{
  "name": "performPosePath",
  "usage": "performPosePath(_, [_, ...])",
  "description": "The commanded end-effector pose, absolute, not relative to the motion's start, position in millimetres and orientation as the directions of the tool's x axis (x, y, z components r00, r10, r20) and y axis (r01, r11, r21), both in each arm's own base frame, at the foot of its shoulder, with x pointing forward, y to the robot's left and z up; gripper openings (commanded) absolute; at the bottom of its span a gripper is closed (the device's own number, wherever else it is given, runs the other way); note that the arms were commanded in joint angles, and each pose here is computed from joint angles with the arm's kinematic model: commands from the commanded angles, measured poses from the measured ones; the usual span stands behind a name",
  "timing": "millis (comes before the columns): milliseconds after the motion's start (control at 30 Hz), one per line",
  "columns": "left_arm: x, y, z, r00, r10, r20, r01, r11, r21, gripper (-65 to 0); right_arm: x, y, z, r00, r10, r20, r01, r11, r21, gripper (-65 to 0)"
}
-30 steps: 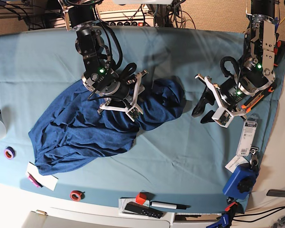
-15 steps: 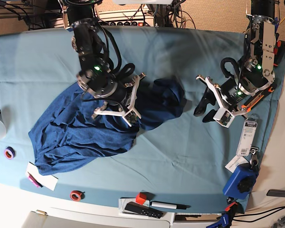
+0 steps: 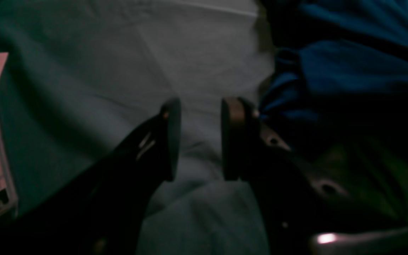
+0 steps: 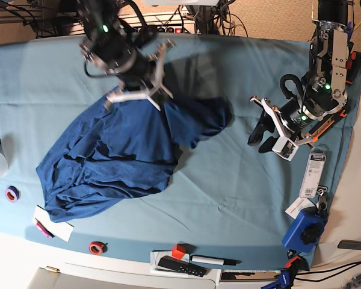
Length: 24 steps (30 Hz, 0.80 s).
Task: Layout the t-shirt on the table in an organized manner, then fold the t-shirt properly
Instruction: 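Pull the grasped fold away from the shirt body and release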
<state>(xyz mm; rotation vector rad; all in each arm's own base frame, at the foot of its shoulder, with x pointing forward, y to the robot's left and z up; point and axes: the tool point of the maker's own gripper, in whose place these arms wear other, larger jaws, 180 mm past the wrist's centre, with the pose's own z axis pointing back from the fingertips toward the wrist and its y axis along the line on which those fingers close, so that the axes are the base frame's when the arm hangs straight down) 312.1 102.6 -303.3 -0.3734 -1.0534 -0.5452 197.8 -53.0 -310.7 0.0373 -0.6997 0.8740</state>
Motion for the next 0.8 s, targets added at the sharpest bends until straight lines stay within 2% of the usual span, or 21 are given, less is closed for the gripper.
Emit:
performPosePath(0, [318.3,101.8,-287.0,0.330,-0.231,0.915,0.597,0.802,-0.013,-44.5,191.5,-54.3,-311.6,0.431,0.697,0.573,-0.725,0.646,-0.240,-65.0])
performPosePath(200, [322.2,101.6,-282.5,0.317,-0.231,0.920,0.598,0.801,-0.005,-44.5,161.8,-72.7,-331.2,0.450,0.753,0.480,-0.767,0.601,-0.224,-65.0])
performPosePath(367, [322.8,101.5,-281.8,0.315,-0.230,0.921,0.598,0.801,-0.004,-44.5,165.8,-71.5,-328.3,0.440,0.745,0.502,-0.760,0.606,-0.233,-65.0])
performPosePath(400, [322.8,101.4,-281.7,0.315,-0.230,0.921,0.598,0.801,-0.004,-44.5,167.8,-70.4,-326.8,0.431,0.742,0.513,-0.758,0.606,-0.240,-61.7])
performPosePath(500, [322.7,101.5,-282.0,0.316,-0.231,0.920,0.598,0.801,-0.004,-44.5,173.9,-70.6,-323.0,0.413,0.740,0.531,-0.745,0.610,-0.270,-41.6])
performPosePath(533, [322.7,101.5,-282.0,0.316,-0.231,0.920,0.598,0.801,-0.004,-44.5,177.7,-72.1,-321.1,0.414,0.734,0.539,-0.730,0.621,-0.285,-38.8])
performPosePath(633, [322.7,101.5,-282.0,0.316,-0.231,0.920,0.598,0.801,-0.004,-44.5,196.9,-83.5,-309.8,0.420,0.700,0.577,-0.635,0.681,-0.365,-38.8])
performPosePath(767, [322.1,94.2,-273.8,0.304,-0.172,0.937,0.610,0.790,-0.053,-44.5,223.9,-124.1,-286.7,0.458,0.663,0.592,-0.392,0.749,-0.535,-38.8])
